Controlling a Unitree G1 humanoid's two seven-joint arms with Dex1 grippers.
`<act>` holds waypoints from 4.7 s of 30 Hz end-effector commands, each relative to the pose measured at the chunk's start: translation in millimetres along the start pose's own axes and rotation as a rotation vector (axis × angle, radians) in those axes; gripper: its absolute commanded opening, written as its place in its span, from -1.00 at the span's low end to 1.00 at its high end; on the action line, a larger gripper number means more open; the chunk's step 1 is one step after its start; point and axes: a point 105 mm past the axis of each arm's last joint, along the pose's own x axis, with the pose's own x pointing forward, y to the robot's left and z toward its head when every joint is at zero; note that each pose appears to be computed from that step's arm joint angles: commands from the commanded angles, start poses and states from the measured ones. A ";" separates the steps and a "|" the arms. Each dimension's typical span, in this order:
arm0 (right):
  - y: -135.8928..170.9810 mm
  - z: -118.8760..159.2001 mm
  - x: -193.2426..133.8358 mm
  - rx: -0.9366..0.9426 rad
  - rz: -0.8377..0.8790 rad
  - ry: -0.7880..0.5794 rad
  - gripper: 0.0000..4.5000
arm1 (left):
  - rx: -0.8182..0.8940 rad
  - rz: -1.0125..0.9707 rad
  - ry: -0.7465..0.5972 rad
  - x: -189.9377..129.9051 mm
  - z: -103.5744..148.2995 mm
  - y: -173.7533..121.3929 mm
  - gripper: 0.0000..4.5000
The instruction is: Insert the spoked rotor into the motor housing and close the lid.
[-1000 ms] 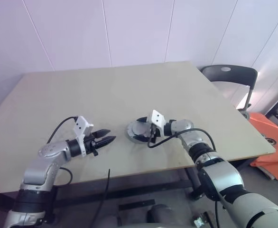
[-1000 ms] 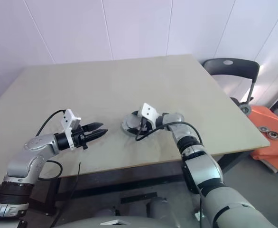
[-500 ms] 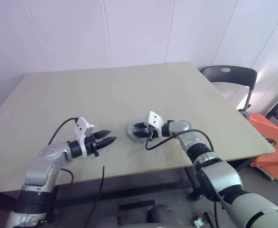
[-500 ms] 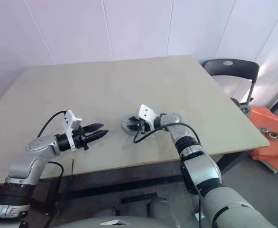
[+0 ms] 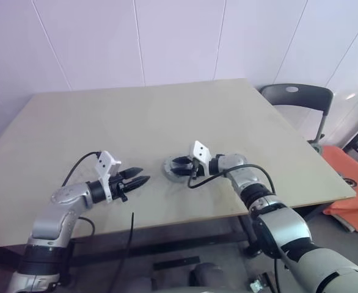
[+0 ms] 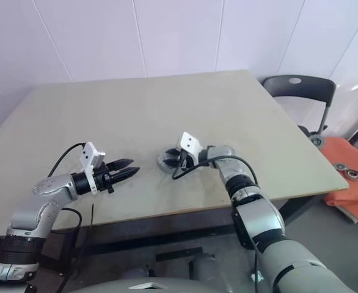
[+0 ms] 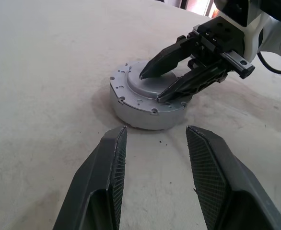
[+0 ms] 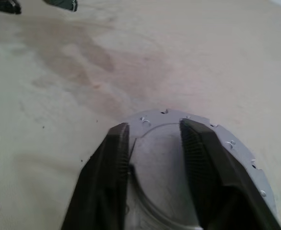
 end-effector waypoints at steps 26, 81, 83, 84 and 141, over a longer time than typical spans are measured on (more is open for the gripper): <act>-18.7 32.1 -3.3 0.029 -0.059 -0.118 0.89 | 0.035 -0.021 -0.032 3.6 11.1 -4.2 -0.06; -9.8 14.7 2.4 0.115 -0.006 -0.032 0.44 | 0.032 -0.012 -0.042 5.2 11.7 -3.8 -0.06; -8.4 10.0 1.6 0.107 0.001 -0.004 0.44 | 0.032 -0.012 -0.042 5.6 11.8 -3.8 -0.06; -7.7 7.8 1.3 0.111 0.002 0.003 0.44 | 0.033 -0.011 -0.042 5.8 11.9 -3.6 -0.06; -5.4 14.0 9.0 0.088 -0.025 -0.053 0.44 | 0.030 -0.008 -0.041 4.4 11.5 -3.5 -0.06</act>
